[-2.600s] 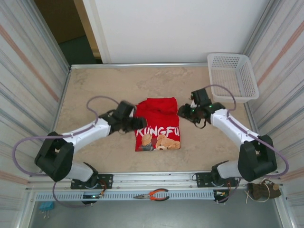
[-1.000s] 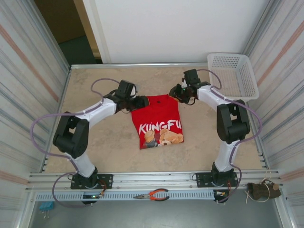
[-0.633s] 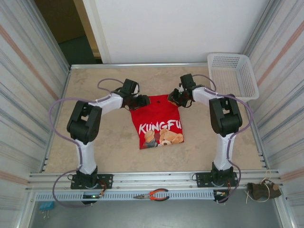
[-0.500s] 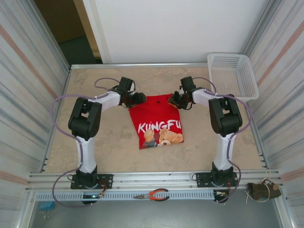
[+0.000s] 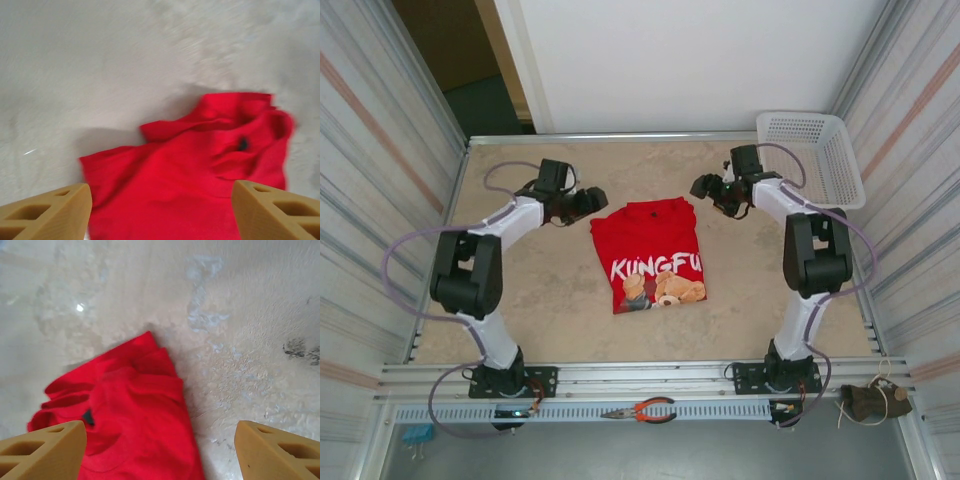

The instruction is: Fold the inside-out t-shirt

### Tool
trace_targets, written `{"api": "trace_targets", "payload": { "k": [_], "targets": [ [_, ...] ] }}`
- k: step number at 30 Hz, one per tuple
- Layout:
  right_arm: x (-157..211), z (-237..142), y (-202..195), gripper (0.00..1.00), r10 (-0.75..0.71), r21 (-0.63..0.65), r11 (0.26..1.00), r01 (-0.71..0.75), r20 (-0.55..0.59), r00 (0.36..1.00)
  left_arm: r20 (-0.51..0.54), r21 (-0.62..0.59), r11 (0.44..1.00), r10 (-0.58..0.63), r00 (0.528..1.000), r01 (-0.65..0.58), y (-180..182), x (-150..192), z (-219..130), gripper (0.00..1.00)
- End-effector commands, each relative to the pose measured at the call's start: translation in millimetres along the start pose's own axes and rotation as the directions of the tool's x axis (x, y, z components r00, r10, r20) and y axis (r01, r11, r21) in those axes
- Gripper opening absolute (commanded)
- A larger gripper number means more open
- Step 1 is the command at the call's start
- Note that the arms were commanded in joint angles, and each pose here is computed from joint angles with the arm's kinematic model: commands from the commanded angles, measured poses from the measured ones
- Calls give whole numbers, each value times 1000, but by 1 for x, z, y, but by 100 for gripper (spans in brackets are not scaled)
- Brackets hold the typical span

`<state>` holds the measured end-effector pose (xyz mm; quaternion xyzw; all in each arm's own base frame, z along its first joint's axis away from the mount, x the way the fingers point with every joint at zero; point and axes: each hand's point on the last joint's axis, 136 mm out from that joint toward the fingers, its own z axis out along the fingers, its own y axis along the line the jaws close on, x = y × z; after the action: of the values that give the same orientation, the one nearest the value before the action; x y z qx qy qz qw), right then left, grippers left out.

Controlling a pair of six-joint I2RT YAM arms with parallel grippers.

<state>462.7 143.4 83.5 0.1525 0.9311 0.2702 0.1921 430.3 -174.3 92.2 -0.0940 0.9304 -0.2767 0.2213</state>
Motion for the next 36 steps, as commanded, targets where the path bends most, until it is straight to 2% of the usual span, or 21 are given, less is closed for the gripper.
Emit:
{"api": "trace_targets", "payload": {
  "k": [1,7,14,19,21,23,26,28,29,30,33,36],
  "targets": [
    [15,23,-1,77,-38,-17,999,36,-89,995,-76,29,999,22,997,-20,3,13,21,76],
    [32,55,9,75,-56,-55,997,48,-157,986,-143,84,996,28,989,-16,0,18,51,81],
    [62,75,41,71,-108,-125,989,83,-204,973,-166,165,986,66,984,-39,-27,28,67,82],
    [71,85,40,69,-79,-126,991,53,-211,974,-182,179,984,42,982,-9,-29,40,79,79],
    [73,89,37,65,-65,-129,991,37,-213,975,-185,184,983,28,982,6,-28,45,86,75],
    [73,94,35,54,-52,-131,991,24,-212,976,-194,180,983,-1,981,37,-24,49,99,70],
    [69,98,39,23,-18,-172,985,-20,-216,976,-196,196,978,-31,980,70,-26,46,111,52],
    [61,93,47,6,4,-227,973,-53,-213,977,-181,218,973,-33,983,73,-31,38,111,22],
    [56,88,52,0,5,-248,967,-57,-205,979,-164,228,971,-29,986,66,-35,32,107,12],
    [47,79,58,0,2,-269,962,-52,-185,983,-131,243,969,-21,991,52,-42,20,100,0],
    [14,48,82,0,0,-341,939,-41,-121,993,-35,287,958,18,999,-8,-66,-20,73,0],
    [-24,10,114,0,-1,-420,907,-18,-45,999,96,356,929,68,993,-98,-112,-71,21,0]
  ]
}}
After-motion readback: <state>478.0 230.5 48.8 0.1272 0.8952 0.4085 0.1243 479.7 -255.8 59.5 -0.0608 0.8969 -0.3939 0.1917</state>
